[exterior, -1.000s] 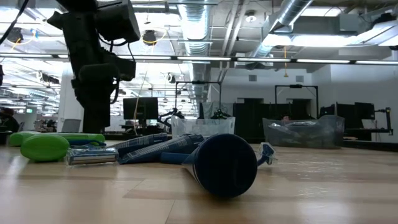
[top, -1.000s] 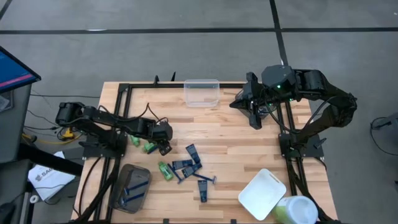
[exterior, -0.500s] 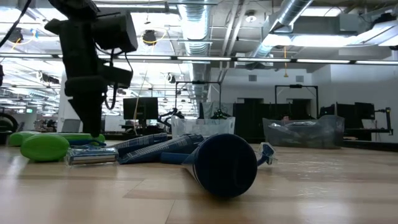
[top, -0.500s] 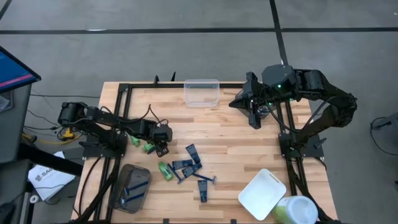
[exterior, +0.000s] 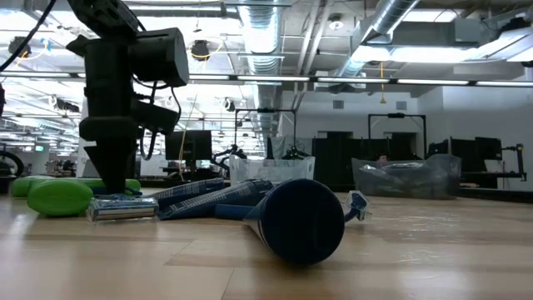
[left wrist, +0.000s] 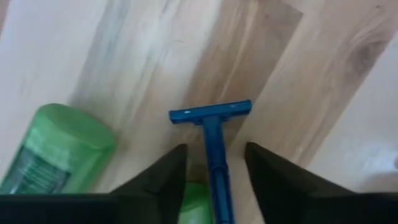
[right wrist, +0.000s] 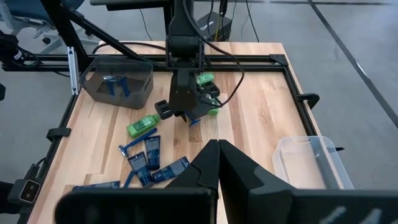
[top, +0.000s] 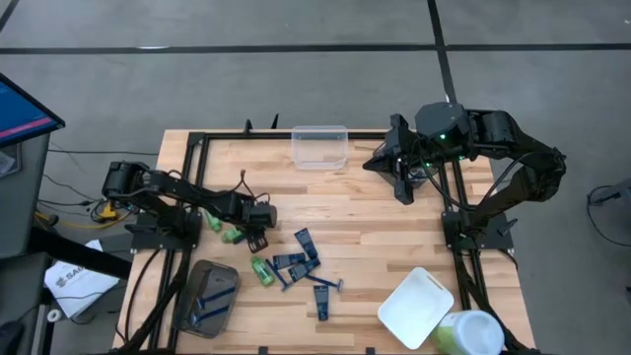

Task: Pick & Place Travel size toiletries
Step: Put the blue razor into the bottom black bin

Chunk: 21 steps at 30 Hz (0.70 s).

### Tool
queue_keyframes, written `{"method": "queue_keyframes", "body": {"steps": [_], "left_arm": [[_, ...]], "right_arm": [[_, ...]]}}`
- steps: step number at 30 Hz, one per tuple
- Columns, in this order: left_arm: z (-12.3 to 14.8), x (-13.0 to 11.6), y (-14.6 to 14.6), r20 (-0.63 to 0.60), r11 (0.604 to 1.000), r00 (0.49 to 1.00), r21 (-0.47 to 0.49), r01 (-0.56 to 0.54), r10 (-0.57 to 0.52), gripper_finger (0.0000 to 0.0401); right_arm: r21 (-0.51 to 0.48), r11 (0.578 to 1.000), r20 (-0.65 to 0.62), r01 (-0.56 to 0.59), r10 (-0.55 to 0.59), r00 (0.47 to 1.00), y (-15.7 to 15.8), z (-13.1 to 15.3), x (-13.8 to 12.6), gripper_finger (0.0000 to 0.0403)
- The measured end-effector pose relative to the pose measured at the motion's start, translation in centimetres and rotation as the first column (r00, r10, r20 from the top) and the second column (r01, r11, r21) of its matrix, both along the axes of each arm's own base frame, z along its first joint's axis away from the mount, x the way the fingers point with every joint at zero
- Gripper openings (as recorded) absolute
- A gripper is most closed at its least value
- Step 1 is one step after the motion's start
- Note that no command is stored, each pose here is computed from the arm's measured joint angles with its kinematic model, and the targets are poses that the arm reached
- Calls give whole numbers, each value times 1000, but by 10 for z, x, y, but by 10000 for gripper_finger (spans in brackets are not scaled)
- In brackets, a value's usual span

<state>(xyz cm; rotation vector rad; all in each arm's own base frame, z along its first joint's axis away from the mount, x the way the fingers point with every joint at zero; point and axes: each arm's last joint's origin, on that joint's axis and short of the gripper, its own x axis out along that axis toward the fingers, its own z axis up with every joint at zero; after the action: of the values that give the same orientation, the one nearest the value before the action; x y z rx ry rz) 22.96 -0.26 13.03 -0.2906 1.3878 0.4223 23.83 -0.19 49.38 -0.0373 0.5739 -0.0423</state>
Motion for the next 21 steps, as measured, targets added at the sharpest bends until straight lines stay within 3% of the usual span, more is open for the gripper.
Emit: {"method": "queue_keyframes", "body": {"steps": [7,14,21], "left_arm": [[0,2,0,28,1000,1000,-6,-1,1,28],[7,8,0,86,1000,996,-8,-1,2,35],[58,8,0,312,999,949,-35,-39,48,25]], "right_arm": [[0,1000,10,0,0,1000,0,1,1,0],[0,1000,22,0,0,1000,0,2,1,0],[0,1000,25,0,0,1000,0,2,1,0]]}}
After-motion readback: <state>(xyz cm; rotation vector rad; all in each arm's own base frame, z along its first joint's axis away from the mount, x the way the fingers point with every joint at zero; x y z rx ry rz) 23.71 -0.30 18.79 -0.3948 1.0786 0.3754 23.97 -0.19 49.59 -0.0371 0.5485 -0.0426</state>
